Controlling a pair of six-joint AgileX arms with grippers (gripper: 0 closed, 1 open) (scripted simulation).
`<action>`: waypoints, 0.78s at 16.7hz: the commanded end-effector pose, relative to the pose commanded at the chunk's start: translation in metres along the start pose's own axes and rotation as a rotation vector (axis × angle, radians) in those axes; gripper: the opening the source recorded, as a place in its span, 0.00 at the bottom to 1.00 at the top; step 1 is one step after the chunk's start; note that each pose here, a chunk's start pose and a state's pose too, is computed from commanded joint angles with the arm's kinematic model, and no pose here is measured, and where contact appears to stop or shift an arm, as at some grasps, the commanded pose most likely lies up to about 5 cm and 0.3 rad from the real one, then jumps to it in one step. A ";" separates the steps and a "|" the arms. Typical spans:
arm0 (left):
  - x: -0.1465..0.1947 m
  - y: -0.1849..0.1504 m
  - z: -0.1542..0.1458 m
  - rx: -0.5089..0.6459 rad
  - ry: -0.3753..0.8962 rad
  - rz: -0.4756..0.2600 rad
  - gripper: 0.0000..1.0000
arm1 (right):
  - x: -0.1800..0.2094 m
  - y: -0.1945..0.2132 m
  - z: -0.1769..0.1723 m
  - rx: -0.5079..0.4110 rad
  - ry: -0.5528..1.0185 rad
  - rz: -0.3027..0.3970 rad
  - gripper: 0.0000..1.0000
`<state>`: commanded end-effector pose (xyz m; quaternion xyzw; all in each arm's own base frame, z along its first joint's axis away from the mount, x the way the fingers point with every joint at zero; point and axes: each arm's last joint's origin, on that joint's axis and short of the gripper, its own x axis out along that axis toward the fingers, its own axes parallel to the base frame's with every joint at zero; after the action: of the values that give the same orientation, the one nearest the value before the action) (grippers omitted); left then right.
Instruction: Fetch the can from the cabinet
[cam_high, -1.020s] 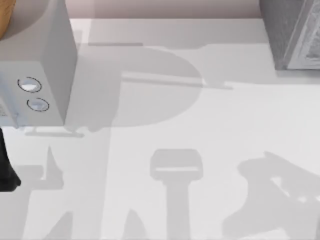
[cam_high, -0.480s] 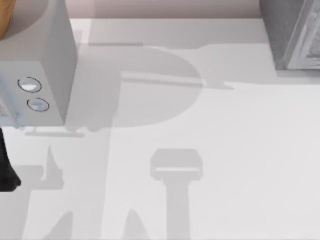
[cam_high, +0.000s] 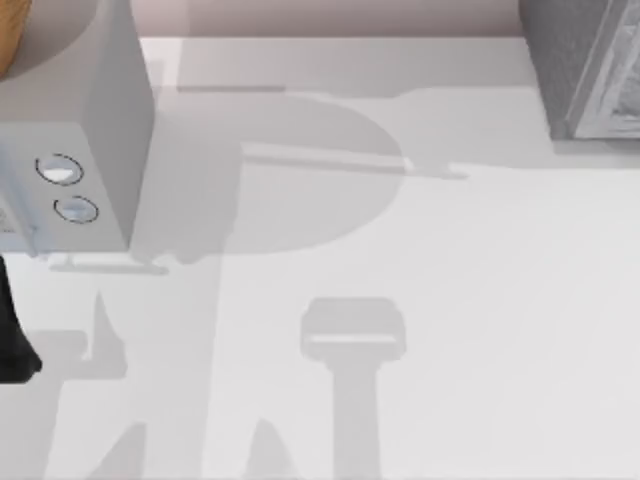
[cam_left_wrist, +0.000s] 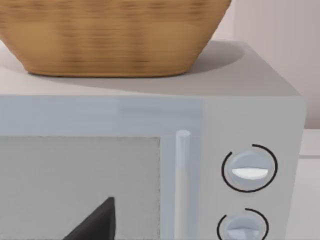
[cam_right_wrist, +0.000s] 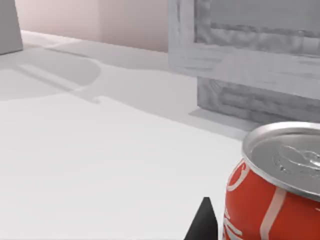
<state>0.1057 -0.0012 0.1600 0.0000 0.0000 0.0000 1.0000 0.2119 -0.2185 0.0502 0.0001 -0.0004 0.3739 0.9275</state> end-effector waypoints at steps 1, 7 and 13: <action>0.000 0.000 0.000 0.000 0.000 0.000 1.00 | 0.001 -0.014 -0.005 0.036 0.008 -0.063 0.00; 0.000 0.000 0.000 0.000 0.000 0.000 1.00 | 0.005 -0.016 -0.003 -0.002 0.008 -0.054 0.00; 0.000 0.000 0.000 0.000 0.000 0.000 1.00 | 0.017 -0.007 -0.008 0.025 0.003 -0.023 0.00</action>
<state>0.1057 -0.0012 0.1600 0.0000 0.0000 0.0000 1.0000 0.2290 -0.2119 0.0425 0.0110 0.0056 0.3634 0.9316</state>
